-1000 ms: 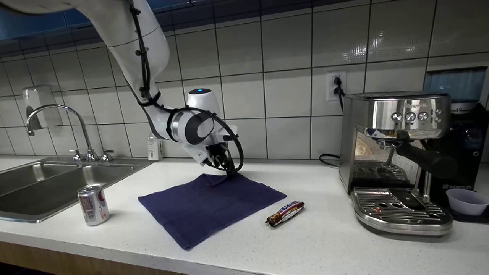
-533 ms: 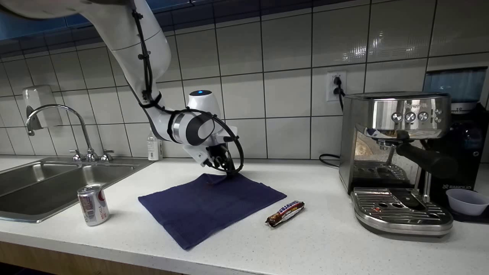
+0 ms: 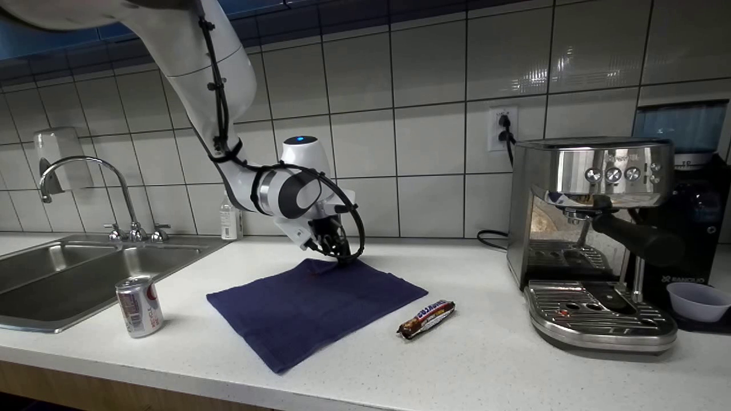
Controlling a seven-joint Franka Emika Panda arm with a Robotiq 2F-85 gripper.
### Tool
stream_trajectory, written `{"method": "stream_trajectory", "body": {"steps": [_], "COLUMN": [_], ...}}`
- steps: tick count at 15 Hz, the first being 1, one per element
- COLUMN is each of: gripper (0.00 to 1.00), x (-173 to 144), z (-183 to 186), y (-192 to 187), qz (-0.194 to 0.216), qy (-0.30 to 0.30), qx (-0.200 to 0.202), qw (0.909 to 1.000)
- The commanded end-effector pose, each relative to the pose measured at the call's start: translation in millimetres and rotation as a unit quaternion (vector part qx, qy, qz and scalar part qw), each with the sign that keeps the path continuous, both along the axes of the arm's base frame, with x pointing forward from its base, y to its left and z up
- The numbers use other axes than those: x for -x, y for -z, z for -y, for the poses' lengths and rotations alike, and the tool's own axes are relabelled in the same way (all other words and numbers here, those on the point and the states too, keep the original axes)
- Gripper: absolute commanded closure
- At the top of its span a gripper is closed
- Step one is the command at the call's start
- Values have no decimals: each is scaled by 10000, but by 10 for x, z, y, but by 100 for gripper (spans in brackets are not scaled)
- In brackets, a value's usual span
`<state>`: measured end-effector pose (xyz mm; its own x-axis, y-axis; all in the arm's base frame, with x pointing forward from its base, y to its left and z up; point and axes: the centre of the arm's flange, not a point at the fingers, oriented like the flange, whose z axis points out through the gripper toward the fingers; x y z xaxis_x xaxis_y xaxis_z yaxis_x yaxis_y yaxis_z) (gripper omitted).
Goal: Fold the towel by placing the corners on each other
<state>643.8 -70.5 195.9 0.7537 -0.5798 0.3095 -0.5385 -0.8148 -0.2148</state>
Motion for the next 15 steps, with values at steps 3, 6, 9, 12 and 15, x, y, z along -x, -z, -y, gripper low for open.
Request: {"method": "stream_trajectory", "body": {"steps": [3, 6, 9, 12, 15], "gripper": [66, 88, 100, 99, 99], "x": [-79, -75, -68, -55, -39], "z": [44, 57, 77, 106, 142], "y": [-40, -48, -53, -67, -86], "qz": [-20, -5, 0, 17, 31], "qy": [19, 27, 41, 59, 84], "qx": [-46, -29, -15, -1, 3], "qw": [10000, 10000, 10000, 10000, 10000]}}
